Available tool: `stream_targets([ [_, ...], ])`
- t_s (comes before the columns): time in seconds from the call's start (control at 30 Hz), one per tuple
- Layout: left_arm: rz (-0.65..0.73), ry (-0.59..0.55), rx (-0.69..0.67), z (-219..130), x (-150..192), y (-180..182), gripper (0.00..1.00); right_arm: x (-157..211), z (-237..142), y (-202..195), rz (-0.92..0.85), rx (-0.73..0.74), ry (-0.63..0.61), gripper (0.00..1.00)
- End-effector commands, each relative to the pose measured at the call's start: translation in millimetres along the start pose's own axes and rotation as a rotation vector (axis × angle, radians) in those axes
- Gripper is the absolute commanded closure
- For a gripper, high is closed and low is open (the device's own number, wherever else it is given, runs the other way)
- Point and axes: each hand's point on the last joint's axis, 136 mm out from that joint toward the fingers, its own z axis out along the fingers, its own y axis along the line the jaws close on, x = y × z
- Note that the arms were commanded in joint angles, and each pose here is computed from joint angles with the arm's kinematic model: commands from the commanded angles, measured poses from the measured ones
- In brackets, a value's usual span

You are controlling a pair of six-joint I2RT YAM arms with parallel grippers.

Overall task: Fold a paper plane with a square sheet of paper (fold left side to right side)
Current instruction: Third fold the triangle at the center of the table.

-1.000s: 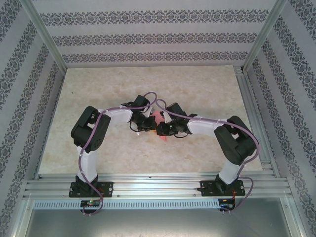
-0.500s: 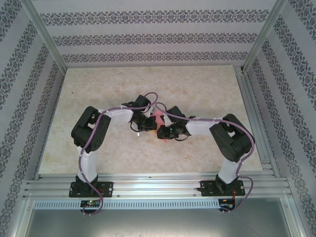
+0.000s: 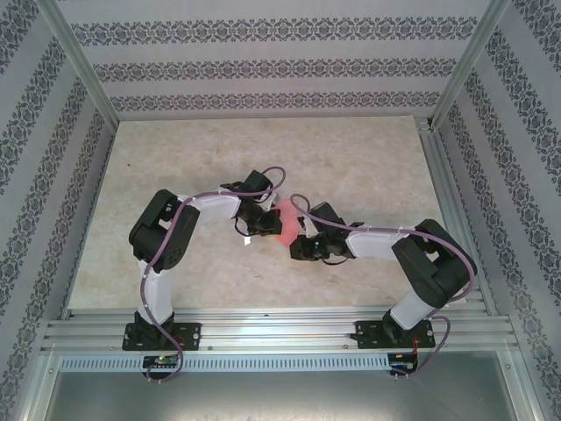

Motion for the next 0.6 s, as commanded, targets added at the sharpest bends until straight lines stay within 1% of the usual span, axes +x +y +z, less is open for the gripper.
stream_targets([
  [0.0, -0.064, 0.071, -0.207, 17, 23, 59, 0.98, 60, -3, -35, 0.129, 0.108, 0.165, 0.85],
  [0.07, -0.062, 0.071, -0.205, 16, 24, 58, 0.98, 58, -8, -32, 0.130, 0.091, 0.153, 0.85],
  [0.13, -0.060, 0.066, -0.200, 15, 22, 56, 0.98, 47, -17, -22, 0.112, 0.072, 0.126, 0.85],
  [0.23, -0.056, 0.062, -0.189, 14, 20, 53, 0.97, 17, -37, 0, 0.071, 0.026, 0.047, 0.83],
  [0.33, -0.054, 0.056, -0.188, 12, 19, 51, 0.97, -14, -45, 22, 0.060, -0.072, -0.021, 0.83],
  [0.47, -0.050, 0.052, -0.185, 11, 17, 49, 0.98, -35, -30, 31, 0.060, -0.115, -0.019, 0.84],
  [0.57, -0.051, 0.050, -0.182, 11, 16, 48, 0.98, -43, -15, 31, 0.067, -0.116, -0.015, 0.84],
])
